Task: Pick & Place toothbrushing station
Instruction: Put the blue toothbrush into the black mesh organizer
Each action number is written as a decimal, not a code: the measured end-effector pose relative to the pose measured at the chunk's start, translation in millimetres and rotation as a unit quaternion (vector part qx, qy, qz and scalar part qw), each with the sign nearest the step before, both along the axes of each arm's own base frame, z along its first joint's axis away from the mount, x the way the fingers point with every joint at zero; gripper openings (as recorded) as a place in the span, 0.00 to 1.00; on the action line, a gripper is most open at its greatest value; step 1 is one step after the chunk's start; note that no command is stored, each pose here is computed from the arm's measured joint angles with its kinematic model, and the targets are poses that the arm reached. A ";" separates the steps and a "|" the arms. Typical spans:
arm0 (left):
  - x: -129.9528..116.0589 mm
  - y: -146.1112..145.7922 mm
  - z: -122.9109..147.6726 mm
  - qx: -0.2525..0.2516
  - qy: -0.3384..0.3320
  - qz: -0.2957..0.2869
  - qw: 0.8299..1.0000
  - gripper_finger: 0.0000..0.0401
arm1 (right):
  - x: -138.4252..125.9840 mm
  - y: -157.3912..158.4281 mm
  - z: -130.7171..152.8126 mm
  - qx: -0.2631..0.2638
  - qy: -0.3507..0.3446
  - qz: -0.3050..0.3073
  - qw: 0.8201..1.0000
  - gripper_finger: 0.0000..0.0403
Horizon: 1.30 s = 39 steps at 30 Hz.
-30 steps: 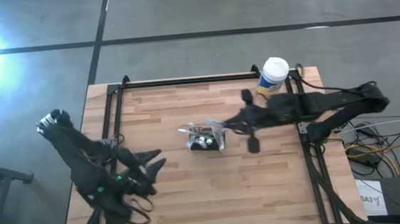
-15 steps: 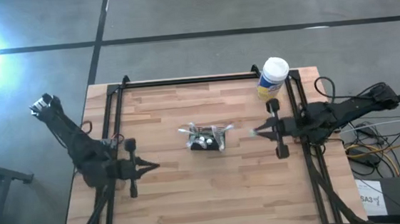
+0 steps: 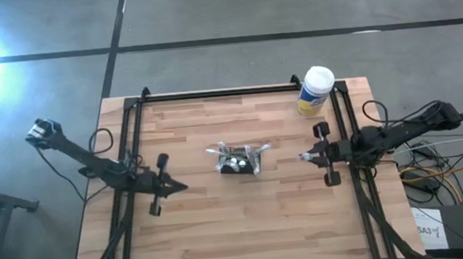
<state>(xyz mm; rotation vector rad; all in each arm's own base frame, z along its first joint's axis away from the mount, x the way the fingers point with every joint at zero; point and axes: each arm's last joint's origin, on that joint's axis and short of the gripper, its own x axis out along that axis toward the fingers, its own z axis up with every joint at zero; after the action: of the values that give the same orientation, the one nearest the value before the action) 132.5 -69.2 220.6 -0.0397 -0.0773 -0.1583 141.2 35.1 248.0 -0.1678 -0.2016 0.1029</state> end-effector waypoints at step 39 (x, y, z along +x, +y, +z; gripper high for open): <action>5.6 4.0 -12.9 0.065 0.025 0.080 0.994 0.03 | -1.1 -20.8 -0.7 0.013 -0.072 -0.010 0.997 0.03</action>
<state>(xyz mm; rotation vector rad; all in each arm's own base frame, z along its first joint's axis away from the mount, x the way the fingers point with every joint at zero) 138.1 -65.2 207.7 0.0919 -0.0196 -0.0020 140.1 14.2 247.3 -0.1512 -0.3456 0.0677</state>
